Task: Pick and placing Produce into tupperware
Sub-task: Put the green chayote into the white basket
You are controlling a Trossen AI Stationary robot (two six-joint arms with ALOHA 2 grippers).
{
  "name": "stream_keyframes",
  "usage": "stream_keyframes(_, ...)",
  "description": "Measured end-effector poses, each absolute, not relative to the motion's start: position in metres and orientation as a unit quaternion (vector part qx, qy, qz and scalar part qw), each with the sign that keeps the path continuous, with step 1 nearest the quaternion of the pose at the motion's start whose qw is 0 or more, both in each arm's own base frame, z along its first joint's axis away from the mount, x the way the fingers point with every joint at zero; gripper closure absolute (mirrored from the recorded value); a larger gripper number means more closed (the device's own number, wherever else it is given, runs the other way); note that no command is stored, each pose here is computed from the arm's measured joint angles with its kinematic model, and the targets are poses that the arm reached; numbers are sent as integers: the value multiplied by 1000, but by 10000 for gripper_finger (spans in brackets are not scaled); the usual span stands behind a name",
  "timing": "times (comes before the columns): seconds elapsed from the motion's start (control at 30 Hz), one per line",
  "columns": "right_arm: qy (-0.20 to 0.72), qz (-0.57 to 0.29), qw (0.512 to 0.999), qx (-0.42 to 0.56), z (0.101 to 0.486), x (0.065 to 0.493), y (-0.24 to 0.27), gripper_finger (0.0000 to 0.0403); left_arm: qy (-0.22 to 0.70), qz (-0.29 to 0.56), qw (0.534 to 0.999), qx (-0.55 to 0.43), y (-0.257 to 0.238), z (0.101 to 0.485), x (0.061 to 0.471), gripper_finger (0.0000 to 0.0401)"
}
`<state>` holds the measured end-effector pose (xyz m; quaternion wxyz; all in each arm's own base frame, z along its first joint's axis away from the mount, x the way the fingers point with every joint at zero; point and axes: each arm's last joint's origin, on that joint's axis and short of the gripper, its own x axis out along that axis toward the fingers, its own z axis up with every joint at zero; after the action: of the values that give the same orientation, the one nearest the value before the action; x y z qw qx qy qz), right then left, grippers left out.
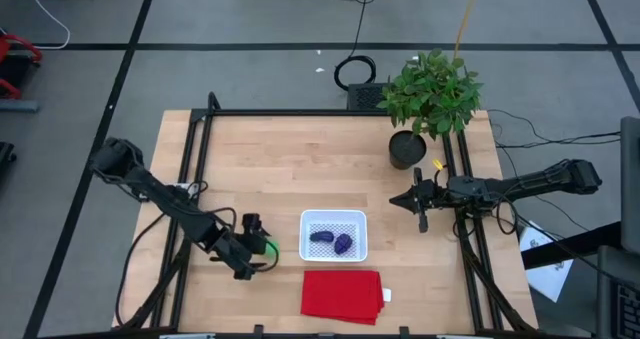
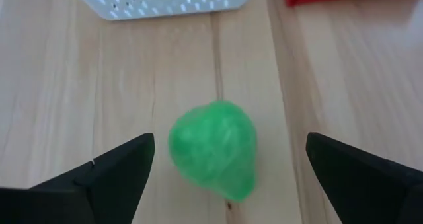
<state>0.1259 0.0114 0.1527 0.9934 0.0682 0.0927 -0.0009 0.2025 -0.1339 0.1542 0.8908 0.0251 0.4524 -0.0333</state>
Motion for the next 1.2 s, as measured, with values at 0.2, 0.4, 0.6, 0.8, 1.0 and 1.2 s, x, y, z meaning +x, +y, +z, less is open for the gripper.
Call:
stream_keyframes(0.2,93,-1,993,68,153,126,11,403,453,-12,892,9,-131,148,210,2)
stream_keyframes(0.4,93,-1,993,68,153,126,11,403,467,3,884,9,-128,139,213,2)
stream_keyframes(0.6,94,-1,993,68,152,126,11,403,472,18,881,-11,-124,137,216,2)
stream_keyframes(0.8,95,-1,993,68,152,126,11,403,476,22,879,-22,-122,137,216,2)
stream_keyframes(1.0,95,-1,993,68,152,126,11,403,495,10,868,-35,-124,131,217,2)
stream_keyframes(1.2,96,-1,993,68,152,126,11,403,504,15,863,-30,-125,124,218,2)
